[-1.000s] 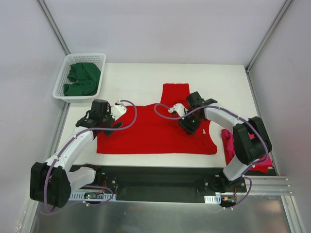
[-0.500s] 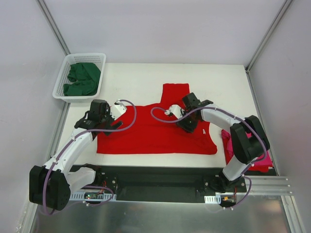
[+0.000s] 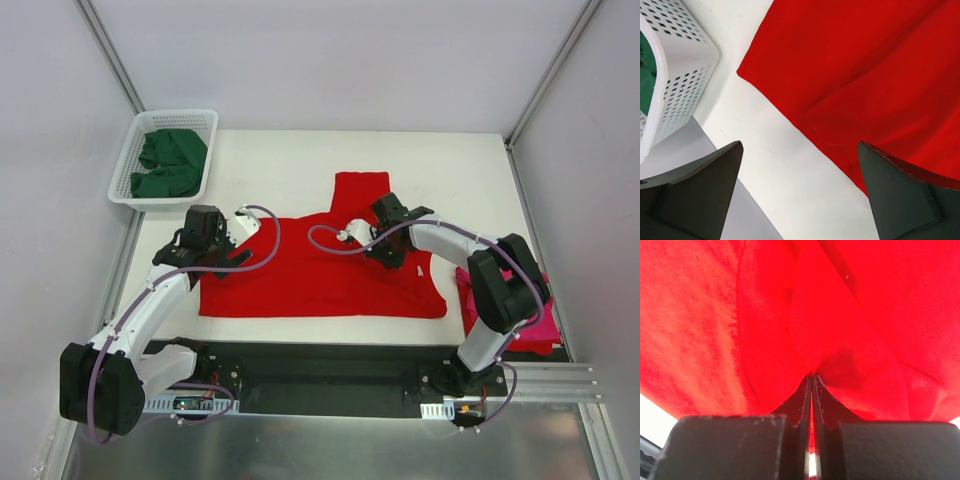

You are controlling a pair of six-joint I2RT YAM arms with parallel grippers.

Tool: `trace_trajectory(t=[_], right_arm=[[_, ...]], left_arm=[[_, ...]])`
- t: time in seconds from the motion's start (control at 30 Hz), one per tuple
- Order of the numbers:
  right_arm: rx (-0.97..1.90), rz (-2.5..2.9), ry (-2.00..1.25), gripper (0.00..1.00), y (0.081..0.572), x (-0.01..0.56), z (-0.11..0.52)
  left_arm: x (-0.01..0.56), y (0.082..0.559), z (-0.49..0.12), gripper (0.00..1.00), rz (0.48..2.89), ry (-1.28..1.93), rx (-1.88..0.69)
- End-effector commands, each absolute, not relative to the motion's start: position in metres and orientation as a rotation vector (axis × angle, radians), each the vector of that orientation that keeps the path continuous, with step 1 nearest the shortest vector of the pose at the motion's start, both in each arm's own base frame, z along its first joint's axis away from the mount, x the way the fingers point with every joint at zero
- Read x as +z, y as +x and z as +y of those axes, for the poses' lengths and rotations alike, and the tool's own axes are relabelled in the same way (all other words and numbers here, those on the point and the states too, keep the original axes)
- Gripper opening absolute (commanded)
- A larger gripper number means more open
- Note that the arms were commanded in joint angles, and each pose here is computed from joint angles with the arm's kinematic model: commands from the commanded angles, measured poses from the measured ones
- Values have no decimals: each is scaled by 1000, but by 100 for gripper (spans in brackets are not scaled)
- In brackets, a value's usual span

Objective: Fold and stack the t-shirts
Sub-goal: Fold the flattened tshirt in 1/3 of the way

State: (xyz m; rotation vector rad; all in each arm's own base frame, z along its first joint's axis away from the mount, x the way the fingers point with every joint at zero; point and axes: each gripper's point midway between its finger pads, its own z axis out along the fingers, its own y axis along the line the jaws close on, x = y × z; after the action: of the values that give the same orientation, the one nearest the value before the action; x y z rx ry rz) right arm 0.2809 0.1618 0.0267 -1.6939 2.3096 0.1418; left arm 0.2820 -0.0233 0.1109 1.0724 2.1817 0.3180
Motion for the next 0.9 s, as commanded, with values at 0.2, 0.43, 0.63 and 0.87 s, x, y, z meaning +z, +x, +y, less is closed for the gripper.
trace_trajectory(t=[0.2, 0.43, 0.63, 0.87], right_arm=[[41, 2125, -1604, 1, 314, 97, 180], [15, 2055, -1599, 1, 329, 111, 192], [22, 2031, -1635, 1, 337, 96, 201], [-32, 1921, -1566, 4, 346, 95, 203]], left_arm=[[112, 280, -29, 99, 2179, 1061, 270], [109, 279, -29, 99, 2187, 1058, 270], [111, 278, -27, 99, 2182, 1054, 284], [110, 277, -26, 99, 2183, 1057, 289]])
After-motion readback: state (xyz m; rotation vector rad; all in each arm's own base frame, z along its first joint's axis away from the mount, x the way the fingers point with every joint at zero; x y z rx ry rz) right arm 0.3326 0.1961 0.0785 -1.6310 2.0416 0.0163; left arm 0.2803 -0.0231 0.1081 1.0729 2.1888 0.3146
